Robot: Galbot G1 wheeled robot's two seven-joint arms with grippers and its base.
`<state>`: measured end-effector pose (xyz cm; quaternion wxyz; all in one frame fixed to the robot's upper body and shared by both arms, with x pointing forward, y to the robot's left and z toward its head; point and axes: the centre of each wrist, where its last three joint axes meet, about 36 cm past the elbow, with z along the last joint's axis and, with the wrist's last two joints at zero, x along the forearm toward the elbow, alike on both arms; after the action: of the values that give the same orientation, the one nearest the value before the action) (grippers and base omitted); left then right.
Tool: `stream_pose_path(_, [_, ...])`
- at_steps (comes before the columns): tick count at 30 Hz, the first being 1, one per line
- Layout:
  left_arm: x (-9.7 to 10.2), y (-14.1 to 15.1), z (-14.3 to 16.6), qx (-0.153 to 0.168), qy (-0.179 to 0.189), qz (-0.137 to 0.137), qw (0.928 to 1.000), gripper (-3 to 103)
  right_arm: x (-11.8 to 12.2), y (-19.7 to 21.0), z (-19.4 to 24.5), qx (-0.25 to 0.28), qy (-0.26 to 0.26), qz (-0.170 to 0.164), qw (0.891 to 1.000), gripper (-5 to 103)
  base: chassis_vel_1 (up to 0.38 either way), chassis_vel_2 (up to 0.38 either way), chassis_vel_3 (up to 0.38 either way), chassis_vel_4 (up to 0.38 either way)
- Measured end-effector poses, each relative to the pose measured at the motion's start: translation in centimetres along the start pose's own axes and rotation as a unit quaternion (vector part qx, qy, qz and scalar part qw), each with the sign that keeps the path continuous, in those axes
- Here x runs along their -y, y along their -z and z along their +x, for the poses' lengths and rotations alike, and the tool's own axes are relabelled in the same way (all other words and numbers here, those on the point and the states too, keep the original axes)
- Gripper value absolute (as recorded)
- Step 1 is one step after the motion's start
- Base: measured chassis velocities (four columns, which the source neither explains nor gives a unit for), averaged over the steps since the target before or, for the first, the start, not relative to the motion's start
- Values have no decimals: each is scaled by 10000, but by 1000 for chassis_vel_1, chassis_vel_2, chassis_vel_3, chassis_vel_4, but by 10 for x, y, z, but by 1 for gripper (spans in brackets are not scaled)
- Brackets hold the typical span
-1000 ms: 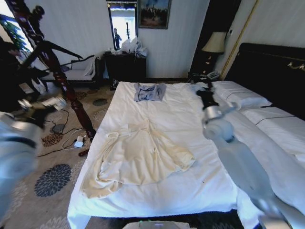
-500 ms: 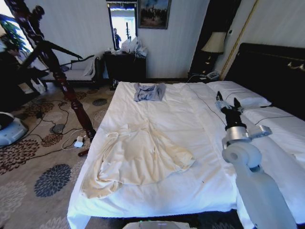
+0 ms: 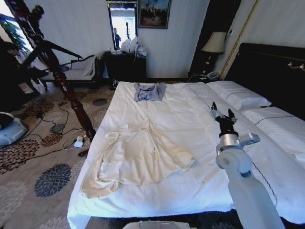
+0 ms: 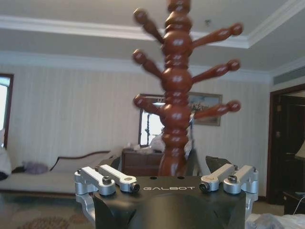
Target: Pick up the clothes from the bed and hang them on the clothes hanger.
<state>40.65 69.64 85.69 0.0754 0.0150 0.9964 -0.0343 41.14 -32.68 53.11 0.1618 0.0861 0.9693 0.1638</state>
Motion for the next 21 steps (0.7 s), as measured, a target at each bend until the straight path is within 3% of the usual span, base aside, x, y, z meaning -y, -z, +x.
stream_pose_path(3, [-13, -14, 6, -64, 226, 55, 9997, 100, 0, -11, -1, -78, -61, 38, 9999, 100, 0, 0, 0, 0])
stream_pose_path(8, [-11, -29, 7, -111, 232, 26, 9997, 100, -2, -24, 0, -155, -105, 64, 9998, 100, 0, 0, 0, 0])
stream_pose_path(12, [34, -59, -3, -68, -167, 69, 9998, 100, -10, -36, 0, -174, -106, 25, 9998, 100, 0, 0, 0, 0])
stream_pose_path(13, [34, -59, -3, -68, -167, 69, 9998, 100, -10, -36, 0, -174, -106, 25, 9998, 100, 0, 0, 0, 0])
stream_pose_path(15, [61, -92, -3, -104, -253, 56, 9996, 100, -14, -41, 0, -195, -109, -36, 9997, 100, 0, 0, 0, 0])
stream_pose_path(17, [82, -140, 0, -242, -163, 71, 9995, 100, -14, -43, 0, -211, -116, -39, 9997, 100, 0, 0, 0, 0])
stream_pose_path(18, [82, -140, 0, -242, -163, 71, 9995, 100, -14, -43, 0, -211, -116, -39, 9997, 100, 0, 0, 0, 0])
stream_pose_path(21, [97, -198, 1, -281, 157, 154, 9994, 100, -9, -45, -1, -228, -129, 59, 9996, 100, 0, 0, 0, 0])
